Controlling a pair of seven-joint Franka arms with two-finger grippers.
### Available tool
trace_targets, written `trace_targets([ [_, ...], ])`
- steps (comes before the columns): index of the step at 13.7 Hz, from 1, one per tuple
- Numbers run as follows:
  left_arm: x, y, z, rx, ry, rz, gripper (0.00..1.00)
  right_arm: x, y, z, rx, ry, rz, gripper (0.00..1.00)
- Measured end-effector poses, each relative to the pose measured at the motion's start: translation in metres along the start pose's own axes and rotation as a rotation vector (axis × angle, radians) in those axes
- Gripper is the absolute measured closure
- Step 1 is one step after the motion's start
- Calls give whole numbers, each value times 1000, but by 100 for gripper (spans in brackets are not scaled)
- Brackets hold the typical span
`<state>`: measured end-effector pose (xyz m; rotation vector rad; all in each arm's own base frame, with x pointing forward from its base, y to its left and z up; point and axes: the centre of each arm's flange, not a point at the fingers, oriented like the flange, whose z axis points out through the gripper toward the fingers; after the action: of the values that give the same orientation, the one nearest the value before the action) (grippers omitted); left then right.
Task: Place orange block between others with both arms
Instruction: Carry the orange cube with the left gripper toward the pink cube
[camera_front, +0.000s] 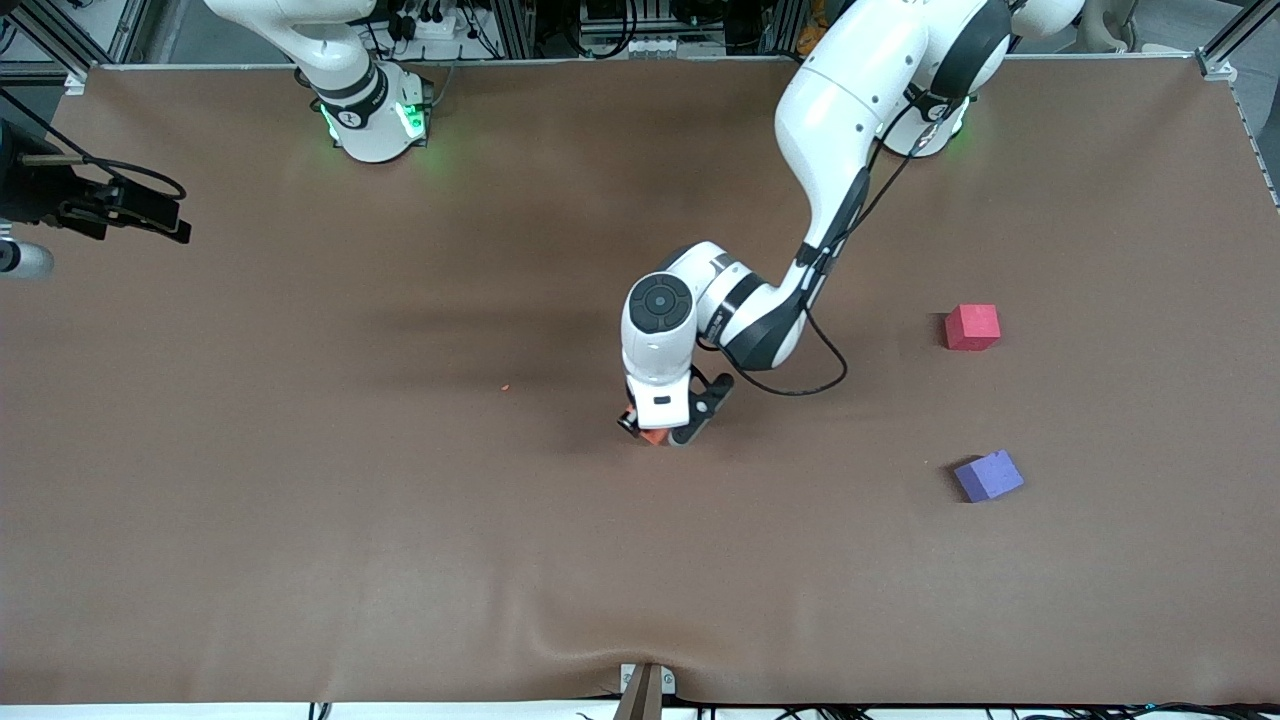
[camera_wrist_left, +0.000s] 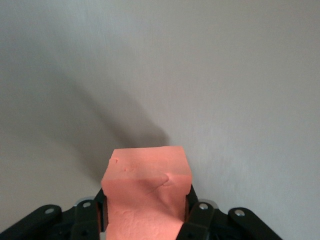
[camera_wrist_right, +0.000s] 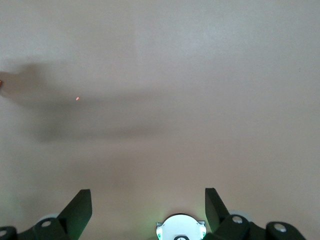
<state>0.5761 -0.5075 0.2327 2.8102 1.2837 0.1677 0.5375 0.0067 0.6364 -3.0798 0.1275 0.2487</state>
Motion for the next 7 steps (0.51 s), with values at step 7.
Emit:
trace_targets([
  [7, 104, -10, -86, 75, 53, 113, 43, 8, 36, -15, 12, 80, 78, 0],
])
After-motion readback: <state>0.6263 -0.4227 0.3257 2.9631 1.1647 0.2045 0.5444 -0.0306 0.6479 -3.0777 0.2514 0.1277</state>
